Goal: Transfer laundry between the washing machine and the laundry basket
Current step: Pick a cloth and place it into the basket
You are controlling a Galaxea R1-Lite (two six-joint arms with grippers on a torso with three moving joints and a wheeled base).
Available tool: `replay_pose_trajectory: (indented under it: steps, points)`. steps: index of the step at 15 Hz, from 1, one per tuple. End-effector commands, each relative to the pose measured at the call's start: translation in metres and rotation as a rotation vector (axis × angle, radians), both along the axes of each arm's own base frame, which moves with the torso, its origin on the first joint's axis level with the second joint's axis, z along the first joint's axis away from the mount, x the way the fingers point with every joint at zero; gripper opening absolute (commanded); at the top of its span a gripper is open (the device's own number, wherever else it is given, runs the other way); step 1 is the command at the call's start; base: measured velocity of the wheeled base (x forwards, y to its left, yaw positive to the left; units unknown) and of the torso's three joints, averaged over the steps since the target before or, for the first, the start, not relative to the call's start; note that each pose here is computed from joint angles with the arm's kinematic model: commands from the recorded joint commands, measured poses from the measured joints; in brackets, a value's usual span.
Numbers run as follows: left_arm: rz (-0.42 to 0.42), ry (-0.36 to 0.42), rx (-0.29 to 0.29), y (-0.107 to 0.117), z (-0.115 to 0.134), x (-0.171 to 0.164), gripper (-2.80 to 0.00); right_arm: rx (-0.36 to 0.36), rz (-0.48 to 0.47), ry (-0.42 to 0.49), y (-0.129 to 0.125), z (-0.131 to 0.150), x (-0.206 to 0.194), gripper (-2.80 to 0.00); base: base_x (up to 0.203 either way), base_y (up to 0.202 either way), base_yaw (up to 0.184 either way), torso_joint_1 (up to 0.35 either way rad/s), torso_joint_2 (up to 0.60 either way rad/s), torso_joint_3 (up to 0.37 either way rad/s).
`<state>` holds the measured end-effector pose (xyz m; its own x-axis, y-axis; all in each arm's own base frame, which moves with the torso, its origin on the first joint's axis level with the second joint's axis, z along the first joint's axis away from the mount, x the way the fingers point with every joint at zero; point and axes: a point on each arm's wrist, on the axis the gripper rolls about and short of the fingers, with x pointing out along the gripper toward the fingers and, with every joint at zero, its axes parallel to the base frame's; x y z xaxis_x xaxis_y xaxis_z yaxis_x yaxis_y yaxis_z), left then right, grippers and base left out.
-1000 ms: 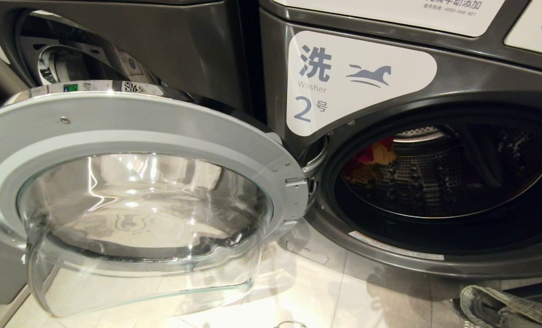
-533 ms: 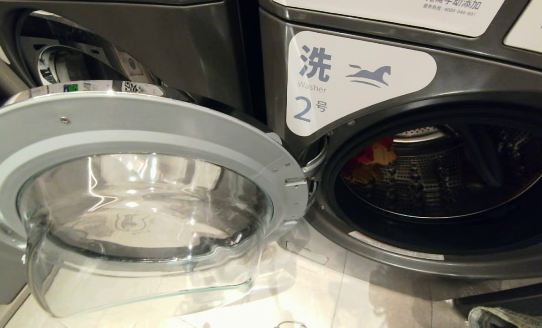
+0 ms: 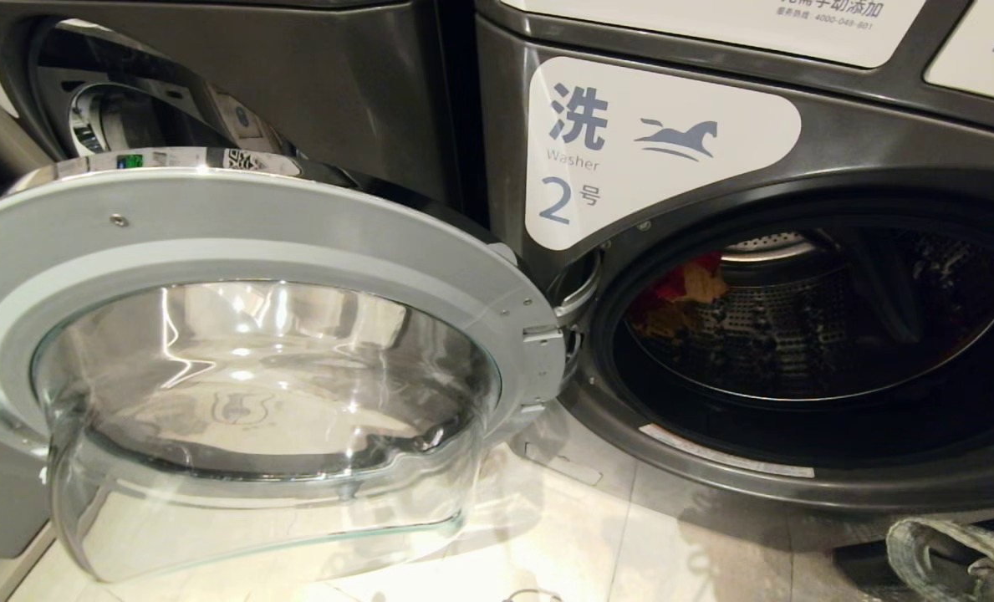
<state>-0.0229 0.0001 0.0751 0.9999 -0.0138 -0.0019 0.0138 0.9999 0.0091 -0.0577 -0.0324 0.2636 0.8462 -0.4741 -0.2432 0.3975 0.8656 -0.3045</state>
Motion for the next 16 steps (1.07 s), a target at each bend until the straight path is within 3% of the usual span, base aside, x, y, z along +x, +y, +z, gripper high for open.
replay_pose_trajectory:
  steps: [1, 16]
  points:
    - [0.000, 0.001, 0.000, 0.0000, 0.0000, 0.0001, -2.80, -0.007, -0.005, 0.018, 0.0007, 0.0030, 0.0024, -2.80, 0.000, 0.000, 0.000, 0.000, 0.00, 0.000]
    - [0.002, 0.001, -0.005, 0.0000, 0.0000, 0.0001, -2.80, -0.014, -0.001, 0.042, -0.0016, -0.0065, -0.0060, -2.80, 0.000, 0.000, 0.000, 0.000, 0.00, 0.000]
